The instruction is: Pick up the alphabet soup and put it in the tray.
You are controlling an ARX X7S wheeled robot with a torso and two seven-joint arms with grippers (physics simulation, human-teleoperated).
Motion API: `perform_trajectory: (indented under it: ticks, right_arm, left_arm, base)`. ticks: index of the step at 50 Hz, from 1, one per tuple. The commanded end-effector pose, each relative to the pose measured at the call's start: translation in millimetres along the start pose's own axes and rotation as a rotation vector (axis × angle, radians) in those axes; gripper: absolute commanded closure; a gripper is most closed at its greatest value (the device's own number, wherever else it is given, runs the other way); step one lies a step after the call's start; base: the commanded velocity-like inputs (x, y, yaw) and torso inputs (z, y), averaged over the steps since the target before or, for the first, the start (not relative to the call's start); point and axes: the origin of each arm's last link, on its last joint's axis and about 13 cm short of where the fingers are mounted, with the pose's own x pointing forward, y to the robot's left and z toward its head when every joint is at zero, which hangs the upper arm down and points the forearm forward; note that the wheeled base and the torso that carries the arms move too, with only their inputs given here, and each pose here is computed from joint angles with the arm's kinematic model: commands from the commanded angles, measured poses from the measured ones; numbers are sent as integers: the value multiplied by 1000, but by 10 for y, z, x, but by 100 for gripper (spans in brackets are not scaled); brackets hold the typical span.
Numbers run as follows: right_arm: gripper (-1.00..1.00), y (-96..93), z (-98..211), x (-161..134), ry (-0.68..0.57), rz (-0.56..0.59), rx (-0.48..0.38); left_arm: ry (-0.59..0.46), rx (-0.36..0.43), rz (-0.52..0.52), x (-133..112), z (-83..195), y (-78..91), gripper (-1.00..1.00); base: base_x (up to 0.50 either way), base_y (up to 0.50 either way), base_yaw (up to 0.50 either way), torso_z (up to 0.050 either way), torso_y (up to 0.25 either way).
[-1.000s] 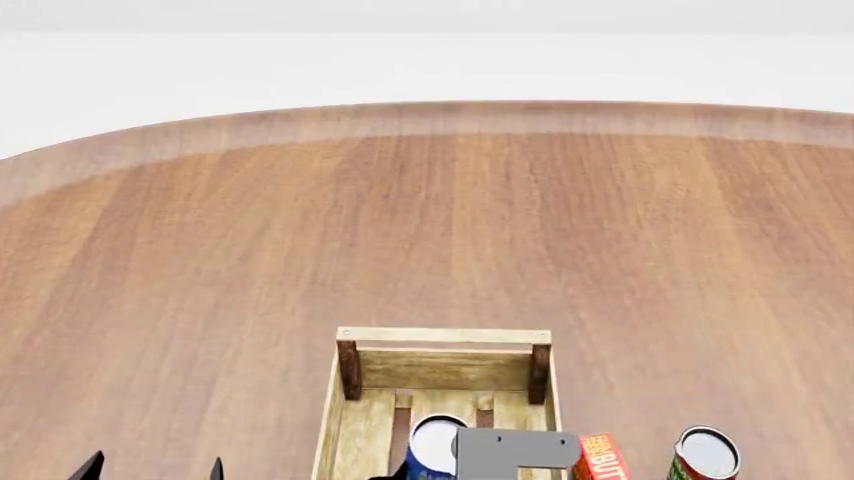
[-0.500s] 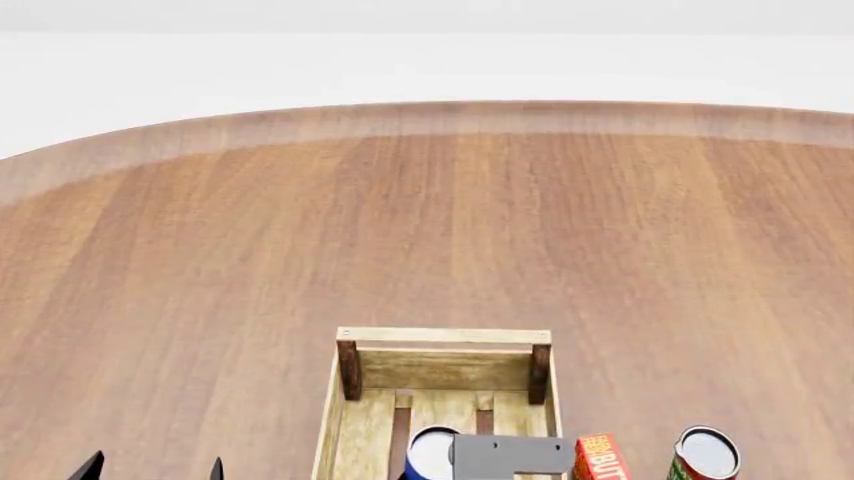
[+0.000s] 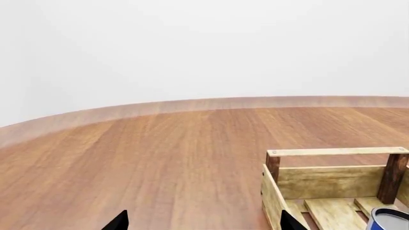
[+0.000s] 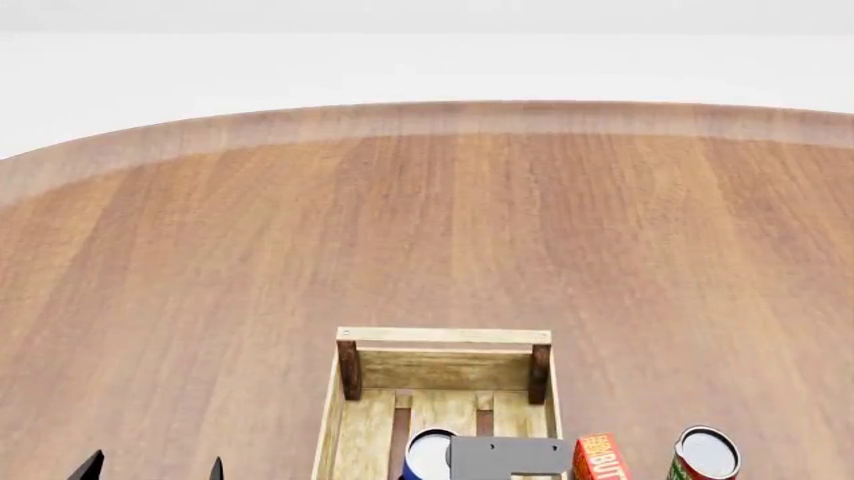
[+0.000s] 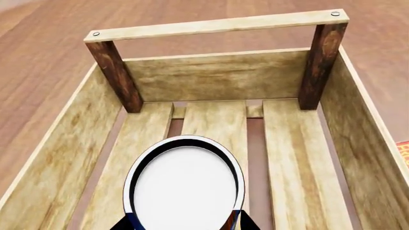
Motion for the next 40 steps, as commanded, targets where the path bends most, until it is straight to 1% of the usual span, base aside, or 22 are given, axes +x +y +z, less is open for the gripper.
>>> perform_trajectory:
  ticks: [1, 9, 10, 13, 25, 35, 40]
  right_arm:
    - [100, 4, 11, 10, -8, 9, -11]
    - [100, 8, 14, 5, -10, 9, -12]
    - [-100, 9, 25, -5, -11, 16, -11]
    - [-100, 3, 51, -12, -13, 9, 3]
    - [-100, 0, 72, -20, -15, 5, 4]
    - [-100, 4, 168, -114, -56, 15, 25]
    - [-100, 13, 245, -233, -92, 23, 32]
  left_arm:
    - [-1, 0, 0, 3, 1, 0, -100]
    - [-1, -1, 0, 1, 1, 1, -100]
    - [0, 0, 0, 2, -1, 1, -100]
    - [0, -1, 0, 4, -2, 0, -100]
    - [0, -2, 0, 0, -1, -2, -100]
    - [-1, 0, 0, -2, 1, 1, -100]
    - [-3, 1, 1, -3, 2, 1, -100]
  base:
    - [0, 0, 0, 0, 0]
    - [1, 0, 1, 0, 0]
    - [0, 0, 0, 0, 0]
    - [0, 0, 0, 0, 0]
    - [0, 0, 0, 0, 0]
    - [0, 0, 0, 0, 0]
    - [0, 0, 0, 0, 0]
